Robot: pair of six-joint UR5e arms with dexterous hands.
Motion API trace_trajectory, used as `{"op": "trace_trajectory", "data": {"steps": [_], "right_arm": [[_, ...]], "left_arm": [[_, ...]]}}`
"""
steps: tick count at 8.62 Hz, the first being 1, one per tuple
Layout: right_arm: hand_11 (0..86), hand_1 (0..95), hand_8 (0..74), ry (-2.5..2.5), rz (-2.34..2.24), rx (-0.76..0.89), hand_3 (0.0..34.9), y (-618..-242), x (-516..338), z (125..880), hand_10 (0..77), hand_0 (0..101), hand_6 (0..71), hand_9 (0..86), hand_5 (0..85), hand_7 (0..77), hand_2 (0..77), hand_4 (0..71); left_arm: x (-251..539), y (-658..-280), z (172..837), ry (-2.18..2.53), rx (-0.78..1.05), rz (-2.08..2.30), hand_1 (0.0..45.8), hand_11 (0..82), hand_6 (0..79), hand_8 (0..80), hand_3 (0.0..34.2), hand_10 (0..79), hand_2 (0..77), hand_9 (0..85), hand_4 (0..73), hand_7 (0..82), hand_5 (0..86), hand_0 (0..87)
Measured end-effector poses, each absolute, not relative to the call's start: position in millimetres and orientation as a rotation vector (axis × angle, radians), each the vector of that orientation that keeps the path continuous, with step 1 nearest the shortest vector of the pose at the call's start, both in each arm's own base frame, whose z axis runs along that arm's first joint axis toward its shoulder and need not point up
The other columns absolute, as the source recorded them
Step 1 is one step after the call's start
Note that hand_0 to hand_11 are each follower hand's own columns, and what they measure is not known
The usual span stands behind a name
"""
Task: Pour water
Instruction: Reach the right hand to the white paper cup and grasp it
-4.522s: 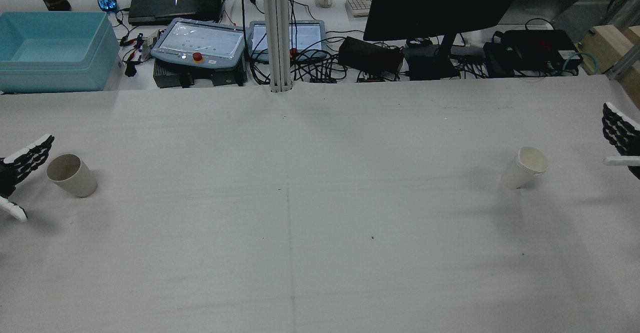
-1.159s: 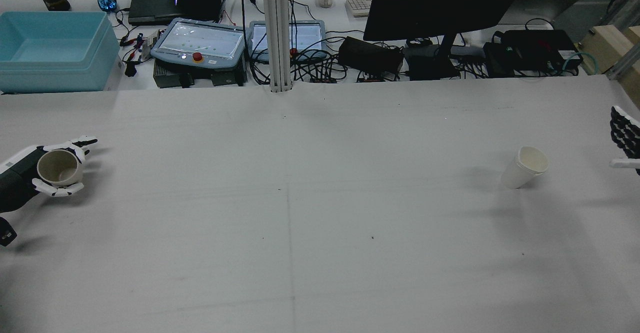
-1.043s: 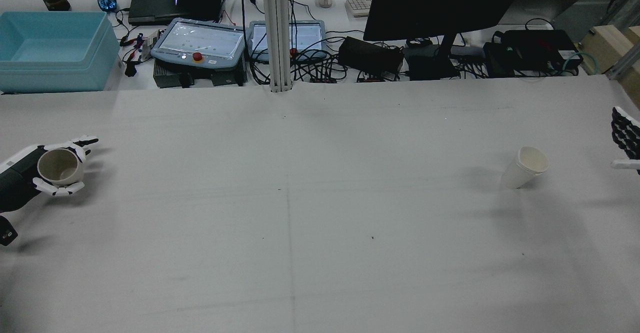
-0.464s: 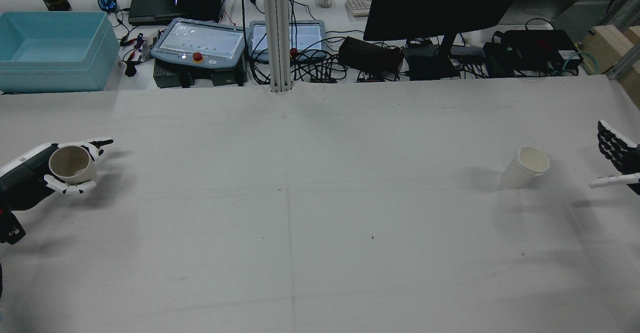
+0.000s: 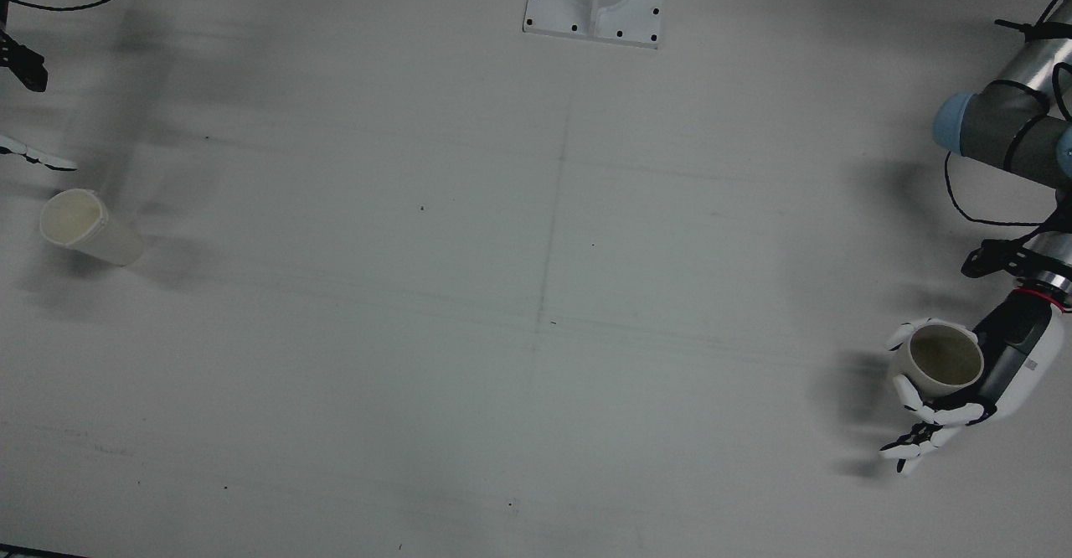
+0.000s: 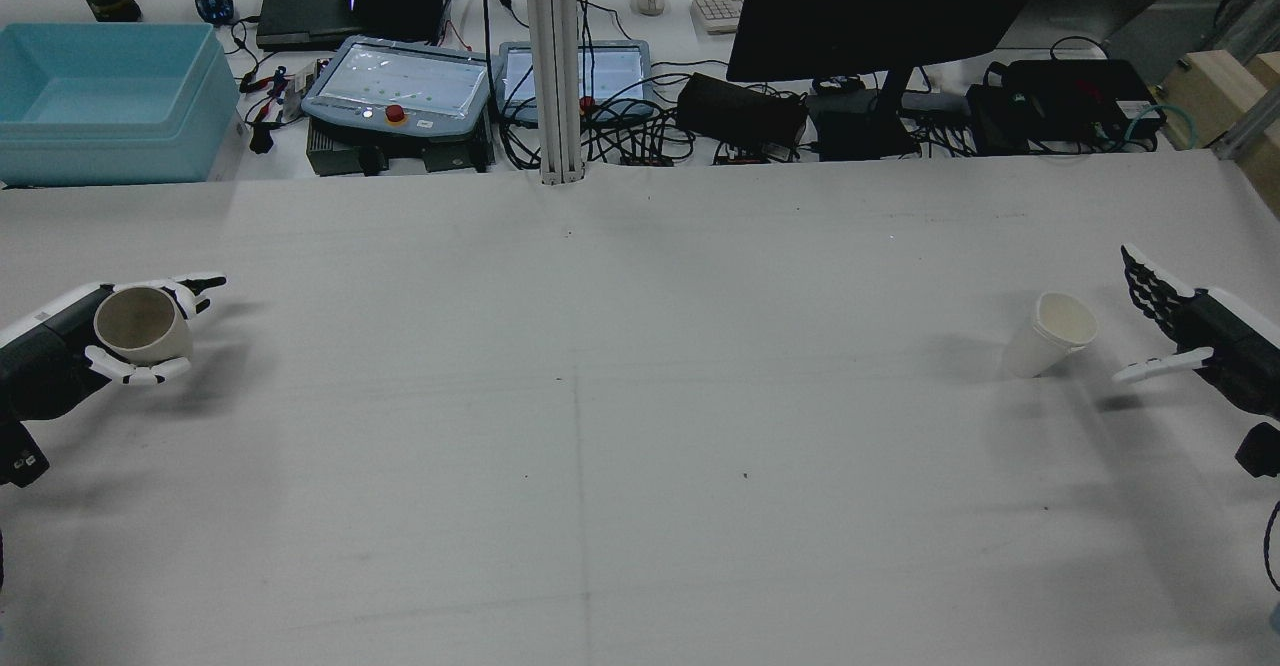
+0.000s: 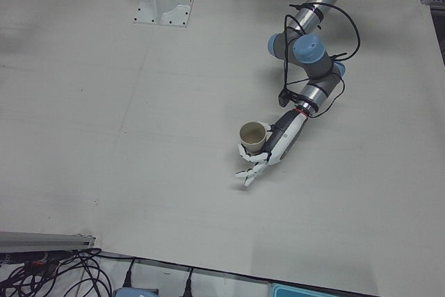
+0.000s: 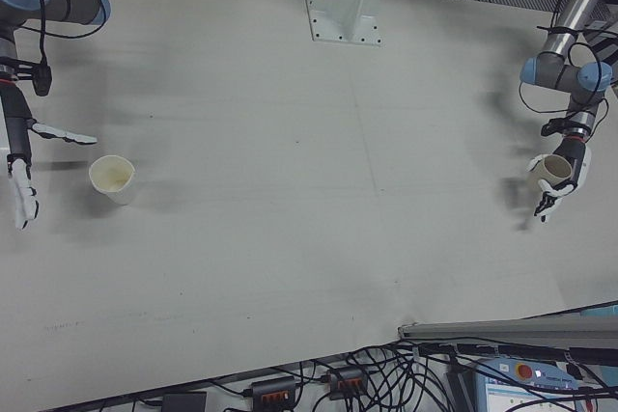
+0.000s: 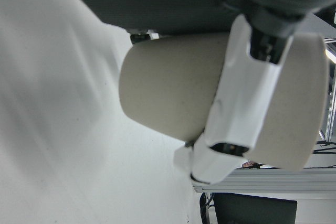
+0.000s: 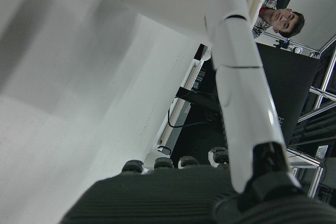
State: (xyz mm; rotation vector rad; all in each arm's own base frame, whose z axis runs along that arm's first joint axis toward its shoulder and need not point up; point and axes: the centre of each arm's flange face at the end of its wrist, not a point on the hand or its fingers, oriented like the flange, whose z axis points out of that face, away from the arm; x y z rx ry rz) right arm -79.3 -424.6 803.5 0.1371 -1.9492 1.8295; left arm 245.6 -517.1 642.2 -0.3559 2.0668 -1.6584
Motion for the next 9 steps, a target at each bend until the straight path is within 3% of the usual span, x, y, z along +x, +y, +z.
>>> {"op": "trace_trajectory", "data": {"steps": [3,9], "right_arm": [[1.1,33.3,0.5,-1.952,1.762,0.135,0.8,-432.8,-105.5,794.5,0.0,79,0.5,0.5,0.5,0.5,0.5,0.0],[1.1,36.0,0.5,-1.956,1.685,0.137,0.3,-462.8,-155.6,782.1,0.0,80,0.5,0.5,0.5,0.5,0.5,0.0]], "left_arm": [[244.0,-515.9,642.7,2.069,-0.360,-1.666,25.1,10.4,12.0,7.6,0.1,5.4,39.3,3.8,46.9,20.2,45.3,80.4],[242.1,-514.3,645.4,2.069,-0.359,-1.668,25.1,10.4,12.0,7.6,0.1,5.4,39.3,3.8,46.9,20.2,45.3,80.6]]}}
